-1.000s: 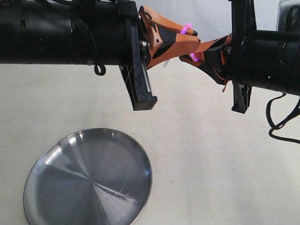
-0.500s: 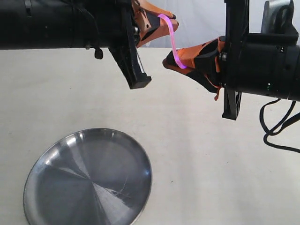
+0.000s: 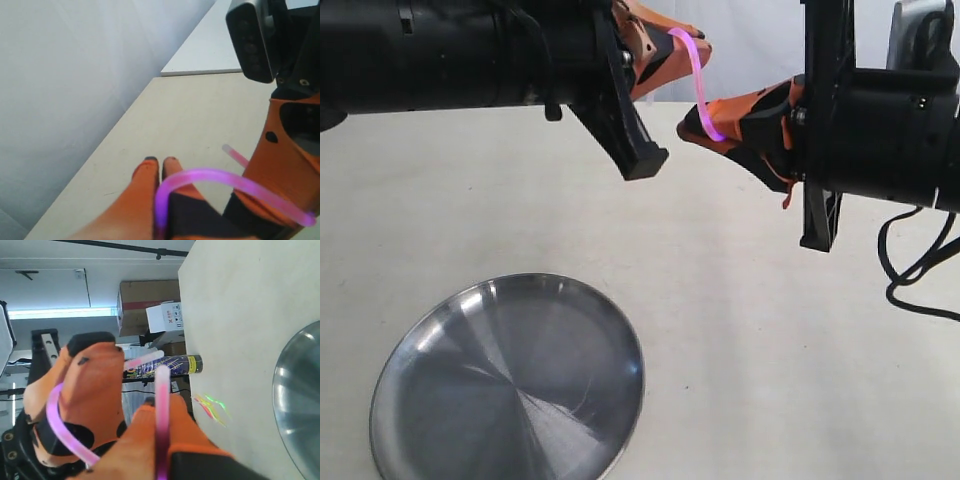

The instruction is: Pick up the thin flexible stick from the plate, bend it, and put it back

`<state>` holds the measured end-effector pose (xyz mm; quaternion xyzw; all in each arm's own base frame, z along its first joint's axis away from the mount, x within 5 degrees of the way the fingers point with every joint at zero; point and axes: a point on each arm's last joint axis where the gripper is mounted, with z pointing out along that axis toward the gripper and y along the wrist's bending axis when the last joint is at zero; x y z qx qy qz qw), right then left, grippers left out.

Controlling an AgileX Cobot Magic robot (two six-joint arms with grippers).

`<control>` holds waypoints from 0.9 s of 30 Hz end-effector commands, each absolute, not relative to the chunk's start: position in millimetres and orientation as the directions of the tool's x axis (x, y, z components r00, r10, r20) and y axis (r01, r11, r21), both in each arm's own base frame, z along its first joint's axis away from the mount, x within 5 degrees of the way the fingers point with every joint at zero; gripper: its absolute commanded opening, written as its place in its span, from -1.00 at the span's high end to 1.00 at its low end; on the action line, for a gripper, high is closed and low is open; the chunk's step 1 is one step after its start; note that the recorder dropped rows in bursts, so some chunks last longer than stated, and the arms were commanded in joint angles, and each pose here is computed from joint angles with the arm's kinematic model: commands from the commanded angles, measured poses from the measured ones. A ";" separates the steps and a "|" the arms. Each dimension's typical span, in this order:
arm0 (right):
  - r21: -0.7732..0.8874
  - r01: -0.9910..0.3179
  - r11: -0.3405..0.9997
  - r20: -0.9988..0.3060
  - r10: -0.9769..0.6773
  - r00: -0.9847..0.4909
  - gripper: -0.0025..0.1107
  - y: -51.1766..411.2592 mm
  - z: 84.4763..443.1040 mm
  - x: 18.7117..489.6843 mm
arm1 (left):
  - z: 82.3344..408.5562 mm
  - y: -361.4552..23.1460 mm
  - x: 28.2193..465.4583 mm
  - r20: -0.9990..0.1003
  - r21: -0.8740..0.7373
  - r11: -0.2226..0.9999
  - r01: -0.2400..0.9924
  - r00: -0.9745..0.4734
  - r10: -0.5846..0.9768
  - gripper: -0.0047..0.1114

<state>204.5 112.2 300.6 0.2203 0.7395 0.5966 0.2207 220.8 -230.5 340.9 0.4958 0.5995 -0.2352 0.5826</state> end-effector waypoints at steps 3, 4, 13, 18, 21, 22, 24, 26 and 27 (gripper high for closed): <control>0.963 -0.039 0.268 -0.184 0.542 -0.820 0.96 113.9 301.6 201.7 | 342.8 -234.0 220.6 -0.953 0.230 0.427 0.874 0.113 0.282 0.92; 0.957 -0.062 0.283 -0.212 0.534 -0.818 0.96 113.9 301.6 201.7 | 342.7 -233.8 220.8 -0.952 0.230 0.429 0.873 0.112 0.284 0.92; 0.873 -0.300 0.385 -0.453 0.413 -0.790 0.96 116.5 303.2 198.4 | 332.4 -237.0 227.5 -0.957 0.173 0.459 0.871 0.038 0.288 0.92; 0.838 -0.370 0.400 -0.517 0.370 -0.772 0.96 117.7 304.0 196.7 | 331.7 -239.0 225.9 -0.963 0.143 0.441 0.886 0.021 0.269 0.92; 0.812 -0.420 0.405 -0.560 0.339 -0.756 0.96 118.6 304.7 195.4 | 331.8 -239.1 225.7 -0.965 0.126 0.444 0.887 0.007 0.261 0.92; 0.798 -0.444 0.406 -0.581 0.324 -0.747 0.96 119.1 305.1 194.7 | 331.9 -239.4 225.3 -0.966 0.120 0.441 0.890 0.003 0.257 0.92; 0.775 -0.486 0.404 -0.614 0.296 -0.732 0.96 120.1 305.8 193.1 | 332.0 -239.6 224.9 -0.967 0.115 0.438 0.892 0.000 0.254 0.92; 0.758 -0.516 0.399 -0.636 0.277 -0.720 0.96 120.9 306.5 191.9 | 332.0 -239.6 224.9 -0.971 0.080 0.447 0.891 -0.032 0.238 0.92; 0.746 -0.526 0.408 -0.648 0.261 -0.716 0.96 121.0 305.5 191.5 | 332.0 -239.6 224.9 -0.971 0.073 0.448 0.891 -0.039 0.234 0.92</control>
